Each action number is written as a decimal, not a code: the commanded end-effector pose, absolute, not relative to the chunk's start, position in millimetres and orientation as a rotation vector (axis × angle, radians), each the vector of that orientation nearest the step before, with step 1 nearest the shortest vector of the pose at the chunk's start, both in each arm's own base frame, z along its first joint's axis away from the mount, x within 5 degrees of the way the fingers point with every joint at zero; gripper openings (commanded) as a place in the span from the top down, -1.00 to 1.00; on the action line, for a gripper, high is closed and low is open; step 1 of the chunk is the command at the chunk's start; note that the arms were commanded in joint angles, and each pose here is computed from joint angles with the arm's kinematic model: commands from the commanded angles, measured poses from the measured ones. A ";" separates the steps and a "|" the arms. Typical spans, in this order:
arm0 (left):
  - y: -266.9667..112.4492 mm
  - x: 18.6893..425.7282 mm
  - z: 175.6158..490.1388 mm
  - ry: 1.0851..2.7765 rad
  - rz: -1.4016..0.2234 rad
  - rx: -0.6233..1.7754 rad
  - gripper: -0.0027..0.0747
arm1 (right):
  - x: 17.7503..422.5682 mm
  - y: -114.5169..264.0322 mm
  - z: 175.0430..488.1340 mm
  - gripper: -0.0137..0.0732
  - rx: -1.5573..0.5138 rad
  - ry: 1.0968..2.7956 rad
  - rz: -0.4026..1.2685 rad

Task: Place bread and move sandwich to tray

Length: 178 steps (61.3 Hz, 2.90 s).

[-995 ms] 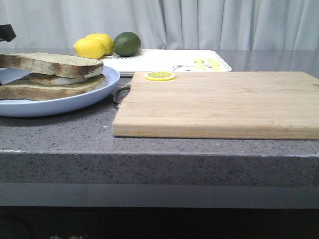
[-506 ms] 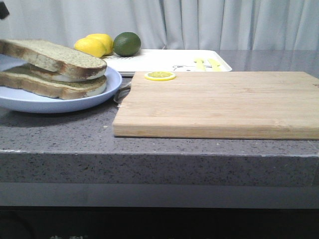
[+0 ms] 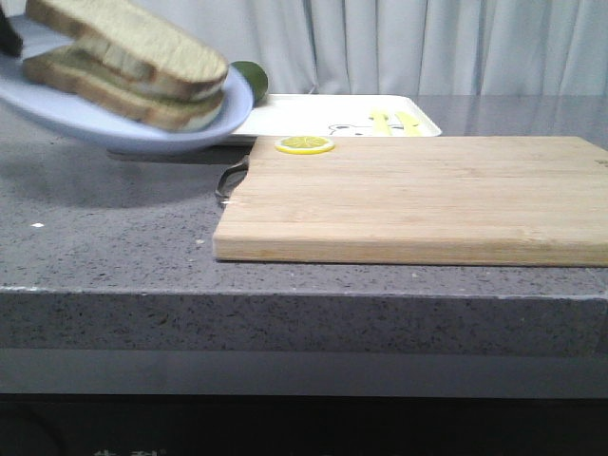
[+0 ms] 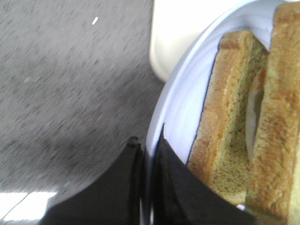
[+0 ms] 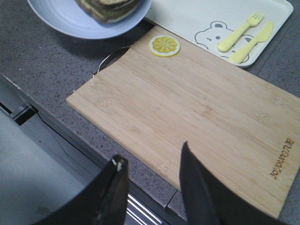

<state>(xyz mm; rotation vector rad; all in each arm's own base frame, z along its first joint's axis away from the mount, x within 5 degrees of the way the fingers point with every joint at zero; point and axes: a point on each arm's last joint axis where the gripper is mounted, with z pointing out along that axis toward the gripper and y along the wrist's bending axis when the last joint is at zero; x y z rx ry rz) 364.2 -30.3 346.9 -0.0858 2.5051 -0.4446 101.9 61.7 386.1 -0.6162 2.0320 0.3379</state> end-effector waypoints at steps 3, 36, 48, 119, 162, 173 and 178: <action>-39.1 376.8 379.1 2.294 -0.628 -0.175 0.98 | 103.2 61.2 398.0 -0.01 -0.588 1.948 0.340; -70.1 463.0 340.6 2.367 -1.005 -0.302 0.98 | 103.2 61.2 398.0 -0.01 -0.588 1.948 0.340; -73.8 480.8 322.0 2.401 -1.047 -0.369 0.98 | 103.2 61.2 398.0 -0.01 -0.588 1.948 0.340; -61.4 428.7 409.3 2.286 -0.772 -0.097 0.05 | 103.2 61.2 398.0 -0.01 -0.588 1.948 0.340; -127.9 260.6 466.8 2.041 -0.461 0.418 0.18 | 103.2 61.2 398.0 -0.01 -0.588 1.948 0.340; -115.6 231.1 450.3 1.979 -0.441 0.407 0.18 | 103.2 61.2 398.0 -0.01 -0.588 1.948 0.340; -106.0 215.4 441.5 1.947 -0.408 0.404 0.18 | 103.2 61.2 398.0 -0.01 -0.588 1.948 0.340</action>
